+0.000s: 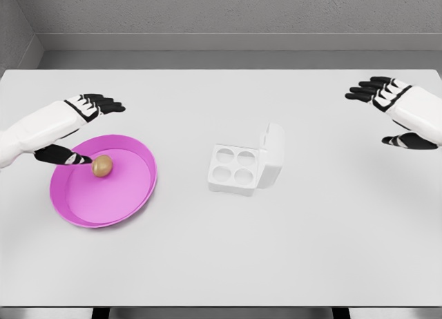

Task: Pack egg into the box and close the box lid

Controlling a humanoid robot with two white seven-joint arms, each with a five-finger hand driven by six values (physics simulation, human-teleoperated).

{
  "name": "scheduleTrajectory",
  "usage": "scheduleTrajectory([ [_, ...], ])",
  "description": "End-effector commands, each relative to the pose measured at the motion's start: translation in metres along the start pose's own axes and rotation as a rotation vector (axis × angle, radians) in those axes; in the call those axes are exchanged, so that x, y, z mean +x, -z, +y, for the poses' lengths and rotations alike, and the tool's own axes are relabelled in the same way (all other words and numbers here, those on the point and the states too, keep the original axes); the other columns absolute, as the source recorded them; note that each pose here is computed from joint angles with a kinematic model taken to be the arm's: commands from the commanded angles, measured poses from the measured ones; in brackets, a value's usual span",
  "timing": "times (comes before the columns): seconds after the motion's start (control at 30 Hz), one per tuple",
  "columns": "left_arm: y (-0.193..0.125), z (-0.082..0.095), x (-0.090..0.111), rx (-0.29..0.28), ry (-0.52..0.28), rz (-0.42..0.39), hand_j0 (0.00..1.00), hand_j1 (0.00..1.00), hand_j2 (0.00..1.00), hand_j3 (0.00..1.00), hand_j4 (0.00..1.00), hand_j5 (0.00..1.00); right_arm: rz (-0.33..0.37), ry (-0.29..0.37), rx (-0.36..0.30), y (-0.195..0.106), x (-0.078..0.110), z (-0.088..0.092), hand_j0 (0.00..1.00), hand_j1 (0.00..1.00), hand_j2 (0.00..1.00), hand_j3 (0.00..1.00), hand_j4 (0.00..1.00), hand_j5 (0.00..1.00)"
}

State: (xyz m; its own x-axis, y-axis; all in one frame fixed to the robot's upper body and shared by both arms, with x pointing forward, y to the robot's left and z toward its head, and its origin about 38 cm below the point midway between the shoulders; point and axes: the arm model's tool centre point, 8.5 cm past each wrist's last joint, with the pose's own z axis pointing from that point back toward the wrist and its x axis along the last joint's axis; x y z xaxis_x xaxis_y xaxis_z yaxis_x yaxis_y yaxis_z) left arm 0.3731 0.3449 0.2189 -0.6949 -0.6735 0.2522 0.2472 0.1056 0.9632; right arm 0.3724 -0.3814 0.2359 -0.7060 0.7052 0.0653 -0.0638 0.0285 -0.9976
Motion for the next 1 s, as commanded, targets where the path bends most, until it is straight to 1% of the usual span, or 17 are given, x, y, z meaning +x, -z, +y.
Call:
scheduleTrajectory([
  [0.0, 0.000, -0.002, -0.002, -0.006, 0.008, 0.016, 1.00, 1.00, 1.00, 1.00, 1.00, 1.00, -0.006, 0.002, -0.001, 0.000, 0.002, 0.000, 1.00, 1.00, 1.00, 1.00, 1.00, 1.00],
  [0.07, 0.000, -0.003, -0.001, -0.008, 0.006, 0.014, 1.00, 1.00, 1.00, 1.00, 1.00, 1.00, -0.009, 0.005, 0.000, 0.001, 0.002, 0.000, 1.00, 1.00, 1.00, 1.00, 1.00, 1.00],
  [0.1, -0.006, -0.006, -0.003, -0.029, 0.007, 0.026, 1.00, 1.00, 1.00, 1.00, 1.00, 1.00, -0.008, 0.004, -0.003, 0.001, 0.002, 0.000, 1.00, 1.00, 1.00, 1.00, 1.00, 1.00],
  [0.2, -0.026, 0.015, -0.011, -0.089, 0.086, 0.062, 1.00, 1.00, 1.00, 1.00, 1.00, 1.00, -0.005, -0.001, -0.004, 0.000, 0.001, -0.002, 1.00, 1.00, 1.00, 1.00, 1.00, 1.00],
  [0.27, -0.036, 0.033, -0.010, -0.113, 0.126, 0.060, 1.00, 1.00, 1.00, 1.00, 1.00, 1.00, -0.006, -0.019, -0.020, 0.003, -0.001, -0.012, 1.00, 1.00, 1.00, 1.00, 1.00, 1.00],
  [0.33, -0.041, 0.051, 0.002, -0.085, 0.091, -0.007, 1.00, 1.00, 1.00, 1.00, 1.00, 1.00, -0.012, -0.035, -0.047, 0.008, -0.001, -0.022, 1.00, 1.00, 1.00, 1.00, 1.00, 1.00],
  [0.4, -0.038, 0.059, 0.015, -0.074, 0.108, -0.051, 1.00, 1.00, 1.00, 1.00, 1.00, 1.00, -0.015, -0.037, -0.057, 0.010, -0.001, -0.025, 1.00, 1.00, 1.00, 1.00, 1.00, 1.00],
  [0.43, -0.042, 0.068, 0.016, -0.080, 0.119, -0.052, 1.00, 1.00, 1.00, 1.00, 1.00, 1.00, -0.016, -0.041, -0.043, 0.009, -0.001, -0.024, 1.00, 1.00, 1.00, 1.00, 1.00, 1.00],
  [0.47, -0.045, 0.075, 0.016, -0.086, 0.132, -0.050, 1.00, 1.00, 1.00, 1.00, 1.00, 1.00, -0.018, -0.044, 0.019, 0.010, 0.000, -0.021, 1.00, 1.00, 1.00, 1.00, 1.00, 1.00],
  [0.5, -0.045, 0.074, 0.017, -0.103, 0.134, -0.052, 1.00, 1.00, 1.00, 1.00, 1.00, 1.00, -0.027, -0.055, 0.070, 0.012, 0.002, -0.020, 1.00, 1.00, 1.00, 1.00, 1.00, 1.00],
  [0.53, -0.042, 0.066, 0.017, -0.145, 0.127, -0.060, 1.00, 1.00, 1.00, 1.00, 1.00, 1.00, -0.027, -0.055, 0.108, 0.012, 0.002, -0.017, 1.00, 1.00, 1.00, 1.00, 1.00, 1.00],
  [0.67, -0.032, 0.041, 0.014, -0.195, 0.076, -0.076, 1.00, 1.00, 1.00, 1.00, 1.00, 1.00, -0.016, -0.056, 0.120, 0.010, -0.001, -0.015, 1.00, 1.00, 1.00, 1.00, 1.00, 1.00],
  [0.73, -0.028, 0.030, 0.010, -0.231, 0.043, -0.023, 1.00, 1.00, 1.00, 1.00, 1.00, 1.00, -0.007, -0.047, 0.136, 0.009, -0.003, -0.008, 1.00, 1.00, 1.00, 1.00, 1.00, 1.00],
  [0.83, -0.024, 0.021, 0.011, -0.259, 0.051, -0.024, 0.99, 0.99, 0.99, 0.99, 0.99, 0.99, -0.004, -0.040, 0.161, 0.009, -0.004, 0.002, 1.00, 1.00, 1.00, 1.00, 1.00, 1.00],
  [0.87, -0.022, 0.019, 0.008, -0.252, 0.028, 0.002, 0.97, 0.97, 0.97, 0.97, 0.97, 0.97, -0.009, -0.035, 0.170, 0.010, -0.003, 0.005, 1.00, 1.00, 1.00, 1.00, 1.00, 1.00],
  [0.9, -0.022, 0.019, 0.002, -0.248, -0.008, 0.065, 0.98, 0.98, 0.98, 0.98, 0.98, 0.98, -0.010, -0.032, 0.177, 0.010, -0.002, 0.007, 1.00, 1.00, 1.00, 1.00, 1.00, 1.00],
  [0.97, -0.021, 0.017, -0.004, -0.240, -0.056, 0.128, 0.98, 0.98, 0.98, 0.98, 0.98, 0.98, -0.010, -0.034, 0.256, 0.008, -0.002, 0.014, 1.00, 1.00, 1.00, 1.00, 1.00, 1.00],
])
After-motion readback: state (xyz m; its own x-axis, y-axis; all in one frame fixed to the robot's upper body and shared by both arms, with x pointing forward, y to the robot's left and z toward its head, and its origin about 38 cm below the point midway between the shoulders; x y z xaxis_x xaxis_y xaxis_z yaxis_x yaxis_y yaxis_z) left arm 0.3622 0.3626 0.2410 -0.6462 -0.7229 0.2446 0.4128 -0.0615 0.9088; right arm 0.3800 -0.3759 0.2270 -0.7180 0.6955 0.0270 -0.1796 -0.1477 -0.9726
